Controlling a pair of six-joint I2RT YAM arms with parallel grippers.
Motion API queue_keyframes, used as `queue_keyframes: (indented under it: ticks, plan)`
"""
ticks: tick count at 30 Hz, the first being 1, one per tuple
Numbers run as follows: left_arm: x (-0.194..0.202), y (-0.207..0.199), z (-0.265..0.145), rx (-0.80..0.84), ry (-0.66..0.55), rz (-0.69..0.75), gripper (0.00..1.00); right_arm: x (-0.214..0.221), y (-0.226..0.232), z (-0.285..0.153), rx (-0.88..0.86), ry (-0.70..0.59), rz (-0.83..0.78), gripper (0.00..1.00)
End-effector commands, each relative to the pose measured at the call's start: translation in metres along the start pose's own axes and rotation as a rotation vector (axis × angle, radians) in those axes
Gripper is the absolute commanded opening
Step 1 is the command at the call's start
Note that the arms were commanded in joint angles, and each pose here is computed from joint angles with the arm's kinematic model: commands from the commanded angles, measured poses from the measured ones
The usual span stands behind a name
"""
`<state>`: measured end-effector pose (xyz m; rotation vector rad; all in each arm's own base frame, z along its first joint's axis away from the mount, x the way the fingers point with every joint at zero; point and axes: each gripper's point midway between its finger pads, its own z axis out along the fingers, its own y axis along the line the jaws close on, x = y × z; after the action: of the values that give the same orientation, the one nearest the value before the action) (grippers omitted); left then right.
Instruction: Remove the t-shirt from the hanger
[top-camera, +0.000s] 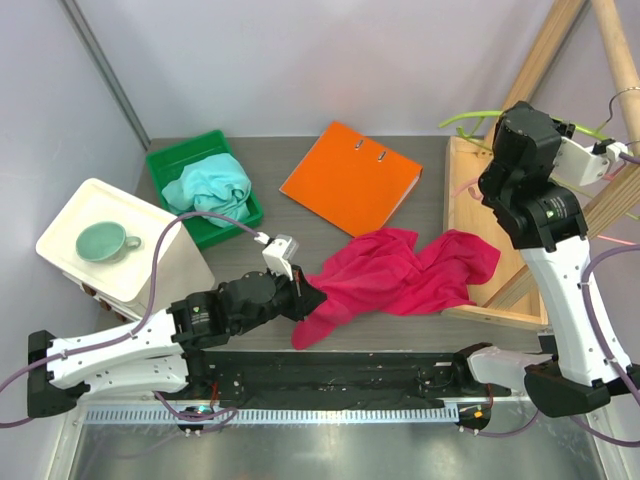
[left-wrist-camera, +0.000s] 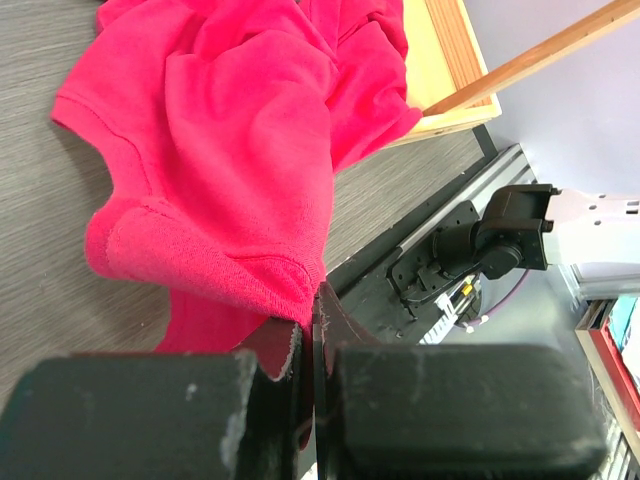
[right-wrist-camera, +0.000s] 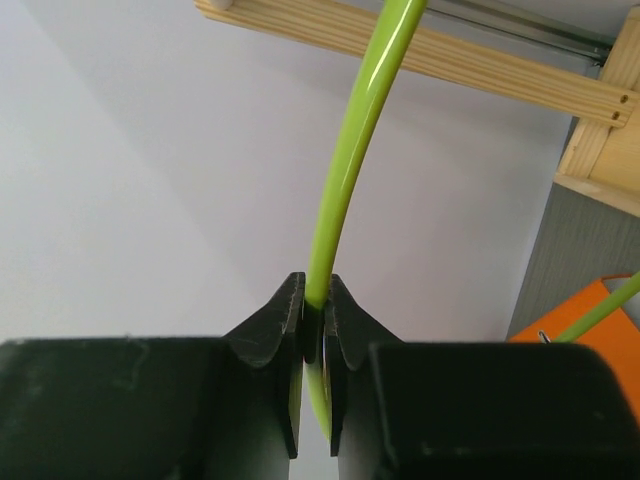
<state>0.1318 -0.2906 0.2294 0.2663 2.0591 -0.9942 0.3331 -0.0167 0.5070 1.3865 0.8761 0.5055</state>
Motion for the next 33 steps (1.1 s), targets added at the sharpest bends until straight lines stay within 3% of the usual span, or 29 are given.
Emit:
queue_keyframes:
  ticks: [1,6,14,23,33]
  plan:
    - [-0.009,-0.004,-0.003,0.008,-0.037,-0.014,0.00,-0.017,0.007,-0.007,-0.025,-0.015,0.083,0.20]
    - [-0.010,-0.007,-0.001,0.014,-0.036,-0.013,0.00,-0.018,-0.002,-0.008,-0.013,-0.018,0.062,0.32]
    - [-0.008,-0.009,0.001,0.013,-0.032,-0.010,0.00,-0.011,0.001,-0.016,-0.022,0.064,-0.010,0.66]
    - [-0.004,-0.009,0.007,0.024,-0.037,-0.008,0.00,-0.013,-0.026,-0.032,0.056,0.168,-0.272,0.95]
    - [-0.003,-0.019,0.015,0.053,-0.026,0.001,0.00,-0.001,-0.035,-0.069,-0.018,0.408,-0.395,0.97]
